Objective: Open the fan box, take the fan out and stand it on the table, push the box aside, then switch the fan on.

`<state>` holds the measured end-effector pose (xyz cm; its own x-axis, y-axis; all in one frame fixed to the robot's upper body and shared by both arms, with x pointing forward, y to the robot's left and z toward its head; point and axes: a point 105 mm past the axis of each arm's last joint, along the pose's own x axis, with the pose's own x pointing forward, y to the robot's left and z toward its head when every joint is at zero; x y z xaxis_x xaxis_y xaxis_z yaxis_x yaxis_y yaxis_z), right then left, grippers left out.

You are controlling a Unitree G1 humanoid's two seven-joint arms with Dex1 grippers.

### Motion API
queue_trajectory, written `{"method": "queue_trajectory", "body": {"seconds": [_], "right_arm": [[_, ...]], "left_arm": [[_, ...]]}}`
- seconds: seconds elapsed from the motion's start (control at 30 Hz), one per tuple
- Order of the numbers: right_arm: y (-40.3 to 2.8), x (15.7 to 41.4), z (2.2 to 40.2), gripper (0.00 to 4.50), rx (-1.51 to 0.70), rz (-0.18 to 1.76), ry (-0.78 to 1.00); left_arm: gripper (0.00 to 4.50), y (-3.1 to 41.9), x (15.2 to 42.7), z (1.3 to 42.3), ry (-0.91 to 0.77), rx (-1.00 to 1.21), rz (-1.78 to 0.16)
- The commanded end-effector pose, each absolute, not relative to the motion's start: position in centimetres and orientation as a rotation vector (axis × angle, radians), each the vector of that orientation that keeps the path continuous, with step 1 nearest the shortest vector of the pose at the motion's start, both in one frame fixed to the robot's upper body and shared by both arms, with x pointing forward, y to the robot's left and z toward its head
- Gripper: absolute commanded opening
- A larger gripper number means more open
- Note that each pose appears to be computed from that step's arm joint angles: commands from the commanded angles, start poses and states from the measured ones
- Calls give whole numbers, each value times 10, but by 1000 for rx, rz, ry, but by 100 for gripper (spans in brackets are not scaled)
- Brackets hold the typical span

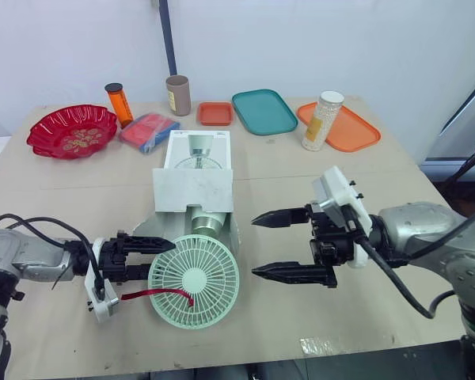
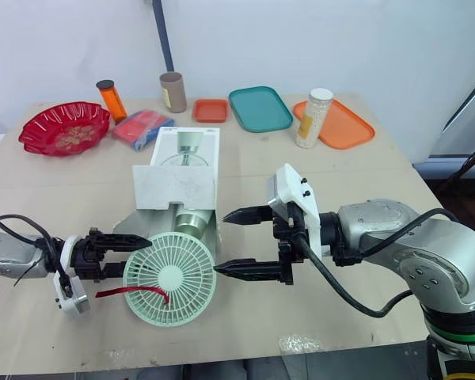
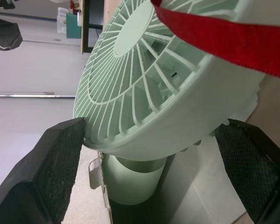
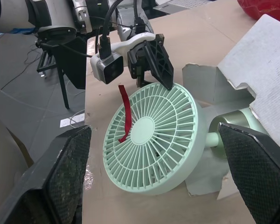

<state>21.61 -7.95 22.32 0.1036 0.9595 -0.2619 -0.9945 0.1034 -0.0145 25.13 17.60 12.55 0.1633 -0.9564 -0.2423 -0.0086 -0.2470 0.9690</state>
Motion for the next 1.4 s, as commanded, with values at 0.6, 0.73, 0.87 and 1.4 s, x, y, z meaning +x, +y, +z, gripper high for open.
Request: {"method": "queue_trajectory", "body": {"seconds": [0.6, 0.73, 0.87, 1.4], "right_arm": [[-76, 218, 224, 450, -246, 1453, 147], [-76, 218, 224, 450, -250, 1453, 148], [-75, 218, 224, 450, -250, 1455, 150], [-74, 218, 223, 450, -251, 1452, 144]], "left_arm": [[334, 163, 253, 128, -1046, 1480, -1236], [302, 161, 253, 126, -1043, 1478, -1237], [302, 160, 254, 125, -1040, 1477, -1233], [198, 161, 252, 134, -1056, 1445, -1178]]}}
